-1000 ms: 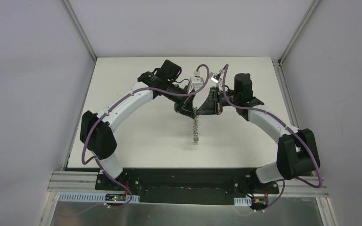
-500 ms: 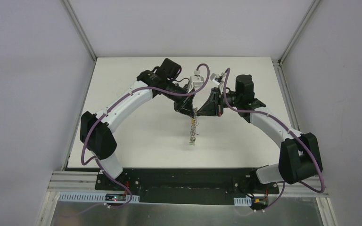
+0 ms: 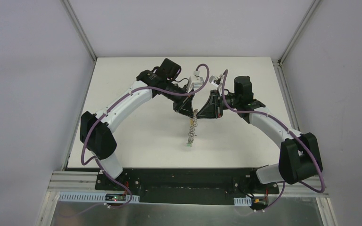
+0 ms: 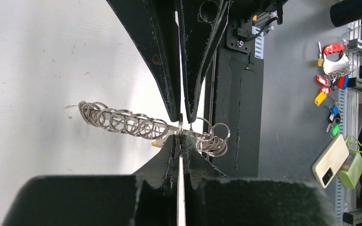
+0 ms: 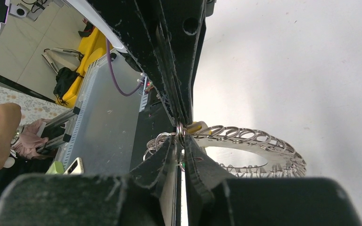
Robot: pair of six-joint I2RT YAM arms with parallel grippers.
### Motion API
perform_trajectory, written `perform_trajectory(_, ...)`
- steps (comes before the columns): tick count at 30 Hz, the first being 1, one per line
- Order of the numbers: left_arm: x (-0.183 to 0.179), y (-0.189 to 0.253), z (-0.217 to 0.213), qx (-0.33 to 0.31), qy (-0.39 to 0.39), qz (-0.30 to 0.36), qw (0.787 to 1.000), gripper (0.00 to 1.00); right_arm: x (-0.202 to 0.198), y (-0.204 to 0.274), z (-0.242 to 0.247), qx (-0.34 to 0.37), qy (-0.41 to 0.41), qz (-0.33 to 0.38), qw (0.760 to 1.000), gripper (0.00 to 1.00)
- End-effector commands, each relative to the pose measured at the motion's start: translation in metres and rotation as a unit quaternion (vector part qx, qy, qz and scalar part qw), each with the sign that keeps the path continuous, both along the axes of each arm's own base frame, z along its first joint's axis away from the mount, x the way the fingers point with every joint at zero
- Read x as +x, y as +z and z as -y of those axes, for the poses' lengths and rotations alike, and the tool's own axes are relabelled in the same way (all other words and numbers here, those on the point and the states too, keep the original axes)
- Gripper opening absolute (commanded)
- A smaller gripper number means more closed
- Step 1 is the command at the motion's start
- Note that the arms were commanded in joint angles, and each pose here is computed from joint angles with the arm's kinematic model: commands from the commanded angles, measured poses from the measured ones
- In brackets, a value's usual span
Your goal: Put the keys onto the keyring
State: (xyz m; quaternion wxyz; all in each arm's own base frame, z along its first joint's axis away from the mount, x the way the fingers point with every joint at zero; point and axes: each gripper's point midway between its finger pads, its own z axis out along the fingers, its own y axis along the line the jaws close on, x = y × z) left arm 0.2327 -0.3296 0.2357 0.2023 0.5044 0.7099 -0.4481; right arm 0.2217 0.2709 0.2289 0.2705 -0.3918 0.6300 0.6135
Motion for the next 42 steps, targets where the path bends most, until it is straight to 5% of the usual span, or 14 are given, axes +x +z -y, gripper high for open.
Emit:
perform_trajectory(1,-0.002,0.019,0.000,-0.033,-0.016,0.011,0.999,0.00,-0.004,0.022,-0.001,0.013,0.004,0.039,0.999,0.17)
perform_trajectory(11,-0.013,0.010,0.002,-0.039,-0.033,-0.018,0.999,0.00,0.000,0.031,-0.001,0.014,-0.003,0.045,0.999,0.34)
perform_trajectory(25,-0.014,0.010,0.006,-0.038,-0.034,-0.023,0.998,0.00,-0.005,0.024,-0.006,0.011,0.009,0.038,0.999,0.35)
perform_trajectory(42,-0.010,0.008,0.007,-0.034,-0.030,-0.018,0.999,0.00,-0.010,0.019,-0.011,0.009,0.030,0.027,0.999,0.00)
